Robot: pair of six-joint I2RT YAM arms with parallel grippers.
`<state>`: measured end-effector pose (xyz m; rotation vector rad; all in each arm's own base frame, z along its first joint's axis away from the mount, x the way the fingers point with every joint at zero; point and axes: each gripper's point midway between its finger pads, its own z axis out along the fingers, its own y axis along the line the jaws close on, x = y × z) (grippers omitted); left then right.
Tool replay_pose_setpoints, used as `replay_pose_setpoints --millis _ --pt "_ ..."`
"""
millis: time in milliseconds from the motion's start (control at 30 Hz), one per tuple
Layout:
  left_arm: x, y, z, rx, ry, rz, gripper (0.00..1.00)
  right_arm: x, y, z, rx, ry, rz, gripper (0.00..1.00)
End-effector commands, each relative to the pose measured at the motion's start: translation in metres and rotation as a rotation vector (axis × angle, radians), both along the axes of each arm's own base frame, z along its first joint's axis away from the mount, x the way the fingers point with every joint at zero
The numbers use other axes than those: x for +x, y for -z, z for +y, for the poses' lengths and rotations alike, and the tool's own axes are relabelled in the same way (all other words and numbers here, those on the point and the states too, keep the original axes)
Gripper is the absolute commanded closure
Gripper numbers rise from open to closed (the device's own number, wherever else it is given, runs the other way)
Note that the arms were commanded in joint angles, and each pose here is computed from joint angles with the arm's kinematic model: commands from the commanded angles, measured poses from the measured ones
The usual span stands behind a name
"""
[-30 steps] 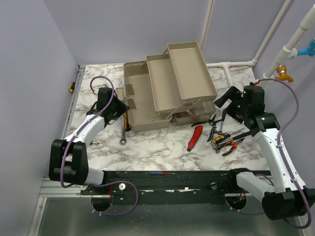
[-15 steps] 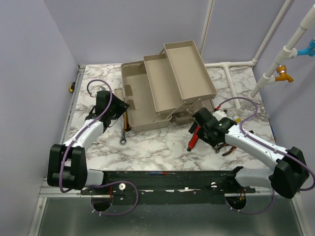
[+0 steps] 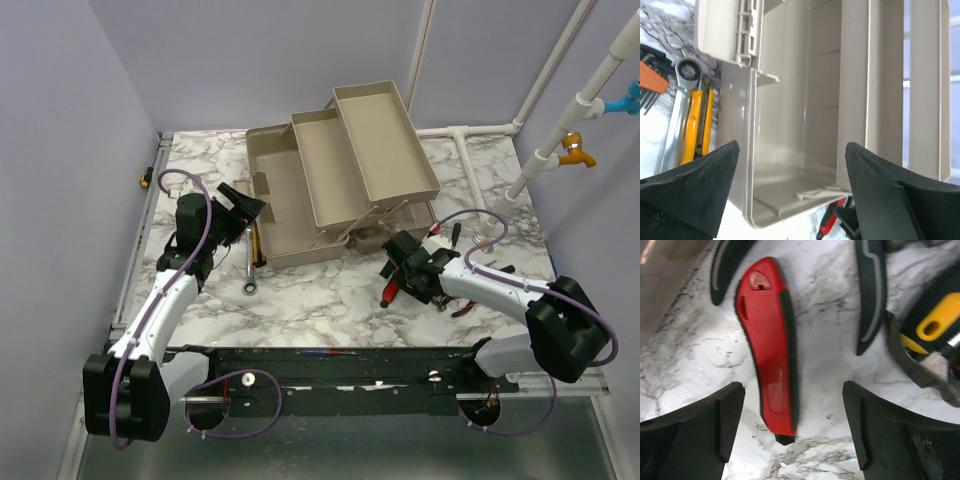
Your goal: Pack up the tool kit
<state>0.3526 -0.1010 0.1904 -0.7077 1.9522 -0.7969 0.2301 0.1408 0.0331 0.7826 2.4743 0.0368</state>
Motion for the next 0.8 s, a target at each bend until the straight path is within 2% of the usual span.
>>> replay_pose_setpoints --millis 0,133,233,333,367,467,533,700,767 --pt "-0.035 0.007 -0.01 -0.019 0.088 0.009 0.11 0.017 0.001 0.014 0.019 -0.033 -0.069 0.14" --pt "-0.054 0.001 -0.006 0.047 0.127 -0.006 0.11 0.015 0.008 0.009 -0.012 -0.04 -0.051 0.23" --pt "-0.072 0.004 -0.003 0.091 0.151 0.021 0.11 0.014 0.008 0.006 -0.036 -0.052 -0.046 0.37" --pt "-0.09 0.002 -0.002 0.133 0.191 0.025 0.11 0.013 0.008 0.003 -0.068 -0.071 -0.03 0.58" --pt "-0.095 0.001 -0.001 0.154 0.206 0.022 0.11 0.013 0.007 0.002 -0.081 -0.074 -0.025 0.61" --pt "-0.109 -0.007 0.002 0.214 0.243 0.002 0.11 0.013 0.001 0.0 -0.113 -0.1 -0.012 0.86" --pt "-0.116 -0.014 0.003 0.242 0.27 -0.009 0.11 0.014 -0.007 0.005 -0.106 -0.166 -0.02 0.94" --pt "-0.127 -0.028 0.004 0.3 0.318 -0.031 0.11 0.012 -0.03 0.015 -0.027 -0.252 -0.088 0.92" --pt "-0.127 -0.029 0.007 0.32 0.313 -0.031 0.11 0.011 -0.035 0.019 0.006 -0.277 -0.112 0.76"
